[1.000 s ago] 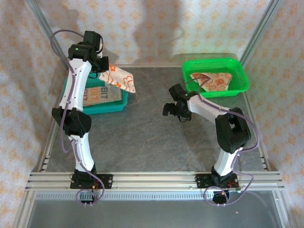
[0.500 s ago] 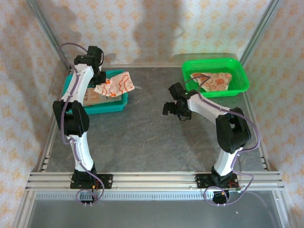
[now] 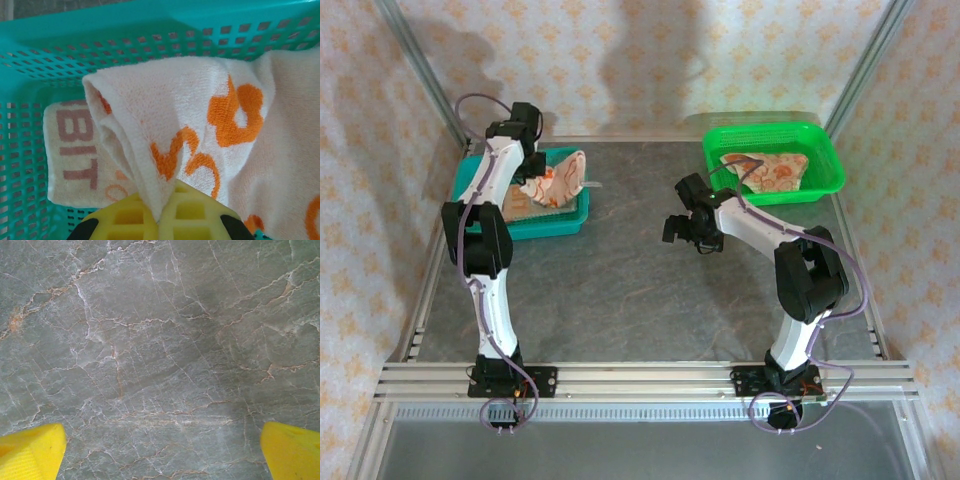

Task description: Fold and stack the towels

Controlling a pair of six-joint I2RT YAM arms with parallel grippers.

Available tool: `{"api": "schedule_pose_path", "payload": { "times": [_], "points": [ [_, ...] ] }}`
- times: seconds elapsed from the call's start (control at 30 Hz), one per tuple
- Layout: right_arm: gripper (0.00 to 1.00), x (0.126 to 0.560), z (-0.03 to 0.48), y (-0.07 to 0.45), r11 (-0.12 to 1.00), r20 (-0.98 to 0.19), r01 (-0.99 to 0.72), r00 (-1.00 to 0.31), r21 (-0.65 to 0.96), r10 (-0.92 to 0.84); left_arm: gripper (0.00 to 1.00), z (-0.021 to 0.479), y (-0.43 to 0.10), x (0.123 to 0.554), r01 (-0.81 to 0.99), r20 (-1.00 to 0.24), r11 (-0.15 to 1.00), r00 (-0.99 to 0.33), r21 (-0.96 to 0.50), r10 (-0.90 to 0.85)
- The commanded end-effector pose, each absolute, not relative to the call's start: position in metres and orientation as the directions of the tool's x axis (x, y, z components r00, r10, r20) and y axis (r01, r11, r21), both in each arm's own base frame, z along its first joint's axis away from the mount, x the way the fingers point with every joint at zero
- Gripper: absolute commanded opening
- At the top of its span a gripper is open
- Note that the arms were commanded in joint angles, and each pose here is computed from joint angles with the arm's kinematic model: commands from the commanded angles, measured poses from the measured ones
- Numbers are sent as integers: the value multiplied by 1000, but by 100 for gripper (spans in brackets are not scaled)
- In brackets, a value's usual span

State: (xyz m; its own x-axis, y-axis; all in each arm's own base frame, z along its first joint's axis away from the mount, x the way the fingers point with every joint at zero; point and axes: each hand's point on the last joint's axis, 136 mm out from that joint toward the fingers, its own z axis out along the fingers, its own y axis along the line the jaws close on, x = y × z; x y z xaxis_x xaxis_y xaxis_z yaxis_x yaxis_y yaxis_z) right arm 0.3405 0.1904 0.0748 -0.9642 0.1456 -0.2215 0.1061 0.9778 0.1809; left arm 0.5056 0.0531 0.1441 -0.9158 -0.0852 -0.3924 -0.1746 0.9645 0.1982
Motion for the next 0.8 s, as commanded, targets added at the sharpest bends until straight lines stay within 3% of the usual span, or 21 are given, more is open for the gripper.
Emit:
{"api": "schedule_pose_path", "payload": {
  "times": [0.0,0.77],
  "points": [
    [99,344,86,189,982,-253,99,-958,159,137,0,158,68,511,-188,-420,950,-905,250,-69],
    [99,343,79,192,979,-238,105,-960,173,145,0,215,75,493,-211,-481,940,-875,269,-59]
  ]
}}
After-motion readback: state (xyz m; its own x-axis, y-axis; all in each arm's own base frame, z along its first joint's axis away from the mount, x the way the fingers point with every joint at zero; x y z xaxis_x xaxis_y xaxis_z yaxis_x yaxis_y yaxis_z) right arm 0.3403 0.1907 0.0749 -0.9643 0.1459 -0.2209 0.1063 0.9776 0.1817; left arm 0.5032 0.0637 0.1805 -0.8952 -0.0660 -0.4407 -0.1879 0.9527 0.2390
